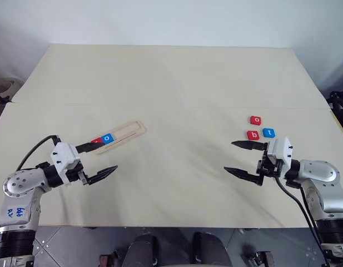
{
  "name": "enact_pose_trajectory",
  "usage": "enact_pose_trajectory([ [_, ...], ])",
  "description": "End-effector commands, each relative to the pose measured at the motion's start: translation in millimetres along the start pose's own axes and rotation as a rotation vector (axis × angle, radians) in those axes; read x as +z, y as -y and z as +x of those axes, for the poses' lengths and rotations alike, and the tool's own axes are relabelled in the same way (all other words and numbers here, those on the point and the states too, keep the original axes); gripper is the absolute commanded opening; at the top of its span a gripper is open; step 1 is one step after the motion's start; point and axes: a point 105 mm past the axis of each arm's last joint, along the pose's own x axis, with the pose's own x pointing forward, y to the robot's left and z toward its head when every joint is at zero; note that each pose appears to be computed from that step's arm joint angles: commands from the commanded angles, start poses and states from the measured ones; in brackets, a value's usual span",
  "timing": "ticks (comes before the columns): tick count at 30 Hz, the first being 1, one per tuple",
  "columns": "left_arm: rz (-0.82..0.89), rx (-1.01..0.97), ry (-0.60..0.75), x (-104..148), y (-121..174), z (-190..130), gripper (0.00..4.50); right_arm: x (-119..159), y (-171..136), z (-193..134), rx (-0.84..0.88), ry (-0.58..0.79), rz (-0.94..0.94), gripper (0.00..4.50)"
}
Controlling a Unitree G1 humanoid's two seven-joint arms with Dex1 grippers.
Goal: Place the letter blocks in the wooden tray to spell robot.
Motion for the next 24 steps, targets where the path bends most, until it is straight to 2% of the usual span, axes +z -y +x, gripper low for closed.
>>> enact_pose_trajectory([
  [1,0.028,0.044,0.006,7.9,-0.8,-7.4,4.5,8.5,-1.8,3.9,0.033,0.021,-0.023,4.47],
  [6,-0.034,0.185,0.024,3.2,-5.7,-25.5,4.5,10.9,-8.1,14.7,0.079,0.069,0.001,4.47],
  [11,-0.094,0.456,-0.011,-20.6,-10.2,-70.8,4.5,27.5,-21.1,42.8,0.143,0.2,-0.003,4.47],
  [16,-0.141,0.608,-0.056,-40.6,-6.5,-102.2,4.5,45.8,-34.0,64.1,0.178,0.29,-0.03,4.47],
  [19,-0.143,0.633,-0.053,-42.9,-9.4,-104.6,4.5,49.7,-38.3,66.6,0.183,0.303,-0.042,4.47],
  [24,-0.137,0.522,-0.033,-36.0,-19.9,-81.8,4.5,47.4,-37.6,62.3,0.171,0.28,-0.052,4.47],
])
